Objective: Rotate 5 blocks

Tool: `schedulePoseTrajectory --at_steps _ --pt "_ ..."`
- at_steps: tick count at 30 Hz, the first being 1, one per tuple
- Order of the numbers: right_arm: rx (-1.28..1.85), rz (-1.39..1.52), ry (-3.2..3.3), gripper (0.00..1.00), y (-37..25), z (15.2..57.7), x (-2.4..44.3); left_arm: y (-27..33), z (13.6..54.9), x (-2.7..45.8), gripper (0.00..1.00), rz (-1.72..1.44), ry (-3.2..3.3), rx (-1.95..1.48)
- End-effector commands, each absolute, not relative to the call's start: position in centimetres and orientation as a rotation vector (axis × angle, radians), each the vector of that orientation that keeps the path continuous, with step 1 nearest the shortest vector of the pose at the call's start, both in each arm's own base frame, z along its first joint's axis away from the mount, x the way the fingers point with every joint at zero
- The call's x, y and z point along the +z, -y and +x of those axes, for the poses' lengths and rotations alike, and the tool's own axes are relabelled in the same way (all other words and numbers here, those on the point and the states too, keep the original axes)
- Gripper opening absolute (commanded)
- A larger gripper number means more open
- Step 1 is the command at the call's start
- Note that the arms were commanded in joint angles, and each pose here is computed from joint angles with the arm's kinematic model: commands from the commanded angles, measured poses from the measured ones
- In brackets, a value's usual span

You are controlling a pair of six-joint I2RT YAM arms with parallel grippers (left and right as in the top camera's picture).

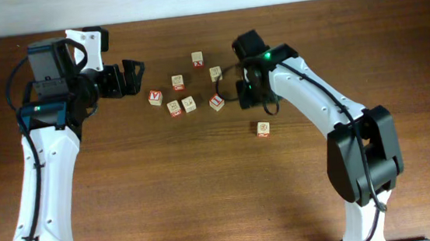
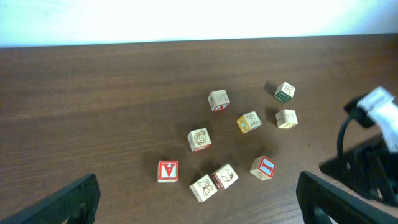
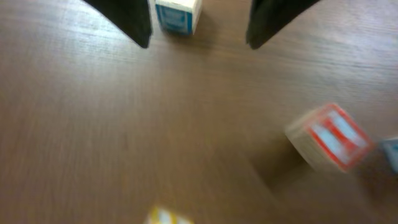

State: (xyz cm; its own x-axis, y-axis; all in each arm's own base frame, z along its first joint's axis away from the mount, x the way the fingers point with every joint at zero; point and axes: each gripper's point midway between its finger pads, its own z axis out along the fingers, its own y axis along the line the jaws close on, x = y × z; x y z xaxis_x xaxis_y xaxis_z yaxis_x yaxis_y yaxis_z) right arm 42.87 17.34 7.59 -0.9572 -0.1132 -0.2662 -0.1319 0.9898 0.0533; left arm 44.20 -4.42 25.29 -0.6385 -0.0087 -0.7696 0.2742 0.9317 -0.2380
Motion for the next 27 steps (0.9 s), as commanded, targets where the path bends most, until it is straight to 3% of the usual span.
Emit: schedulePoseTrajectory --at_steps 1,4,16,24,27 --pt "0.112 -0.494 -2.694 0.57 -21.0 44.8 9.0 4.5 44.5 25.8 0.99 0.212 -2.213 -0.421" --pt "0.082 -0.781 -2.562 0.67 -23.5 45.7 8.4 4.5 44.5 25.8 0.99 0.212 -2.213 -0.421" --pt "0.149 -0.986 -2.522 0.66 -26.4 46.2 2.3 4.5 44.5 25.8 0.99 0.212 -2.213 -0.421" --pt "0.190 -0.757 -2.602 0.31 -26.4 46.5 2.0 4.5 44.5 25.8 0.99 0.212 -2.213 -0.421" --pt "0.194 -0.551 -2.664 0.30 -25.8 46.4 4.0 4.5 44.5 25.8 0.99 0.212 -2.213 -0.421"
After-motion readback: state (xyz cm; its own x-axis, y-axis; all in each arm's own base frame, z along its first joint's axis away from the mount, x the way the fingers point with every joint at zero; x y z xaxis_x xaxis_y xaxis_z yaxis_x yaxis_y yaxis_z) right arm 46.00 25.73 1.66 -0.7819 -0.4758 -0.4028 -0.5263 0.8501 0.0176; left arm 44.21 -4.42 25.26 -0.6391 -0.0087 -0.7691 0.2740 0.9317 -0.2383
